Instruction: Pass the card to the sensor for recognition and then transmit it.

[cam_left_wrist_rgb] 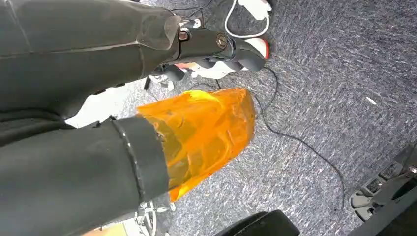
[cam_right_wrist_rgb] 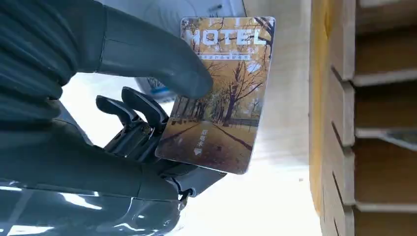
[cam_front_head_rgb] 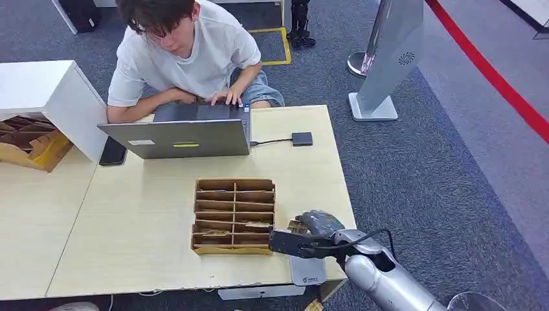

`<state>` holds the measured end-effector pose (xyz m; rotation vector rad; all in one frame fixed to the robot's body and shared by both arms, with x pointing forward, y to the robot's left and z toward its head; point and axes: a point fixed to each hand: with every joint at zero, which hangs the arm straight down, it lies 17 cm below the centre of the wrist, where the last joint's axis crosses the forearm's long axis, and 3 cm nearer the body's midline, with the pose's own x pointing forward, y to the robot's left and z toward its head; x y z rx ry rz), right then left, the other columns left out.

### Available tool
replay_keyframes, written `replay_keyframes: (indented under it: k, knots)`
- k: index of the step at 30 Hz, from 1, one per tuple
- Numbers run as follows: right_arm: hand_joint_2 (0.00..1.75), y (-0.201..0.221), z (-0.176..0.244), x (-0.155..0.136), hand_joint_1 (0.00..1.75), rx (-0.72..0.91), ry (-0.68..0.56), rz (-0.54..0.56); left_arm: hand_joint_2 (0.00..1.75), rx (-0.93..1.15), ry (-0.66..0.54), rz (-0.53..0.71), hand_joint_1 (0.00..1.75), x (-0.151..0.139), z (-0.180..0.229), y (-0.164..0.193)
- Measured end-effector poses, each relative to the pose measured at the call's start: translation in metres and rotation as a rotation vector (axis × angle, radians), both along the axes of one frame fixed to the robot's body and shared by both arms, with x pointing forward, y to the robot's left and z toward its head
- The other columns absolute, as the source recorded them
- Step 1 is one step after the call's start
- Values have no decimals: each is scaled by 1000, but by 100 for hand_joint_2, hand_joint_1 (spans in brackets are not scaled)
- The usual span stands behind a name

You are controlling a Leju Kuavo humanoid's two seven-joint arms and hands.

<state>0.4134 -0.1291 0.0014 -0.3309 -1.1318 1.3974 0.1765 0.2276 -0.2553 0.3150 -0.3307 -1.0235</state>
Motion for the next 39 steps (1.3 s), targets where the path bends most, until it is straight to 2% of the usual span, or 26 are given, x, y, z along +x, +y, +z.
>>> replay_keyframes:
  k: [6, 26, 39]
  knots:
    - [175, 4, 15, 10, 175, 2, -75, -19, 0, -1, 0, 9, 0, -1, 0, 1]
    - [175, 8, 50, 21, 175, 51, -198, -69, 0, -1, 6, 44, 0, -7, -2, 4]
    - [175, 26, 119, 27, 175, 161, -422, -84, 0, 2, 8, 63, 0, -11, -3, 7]
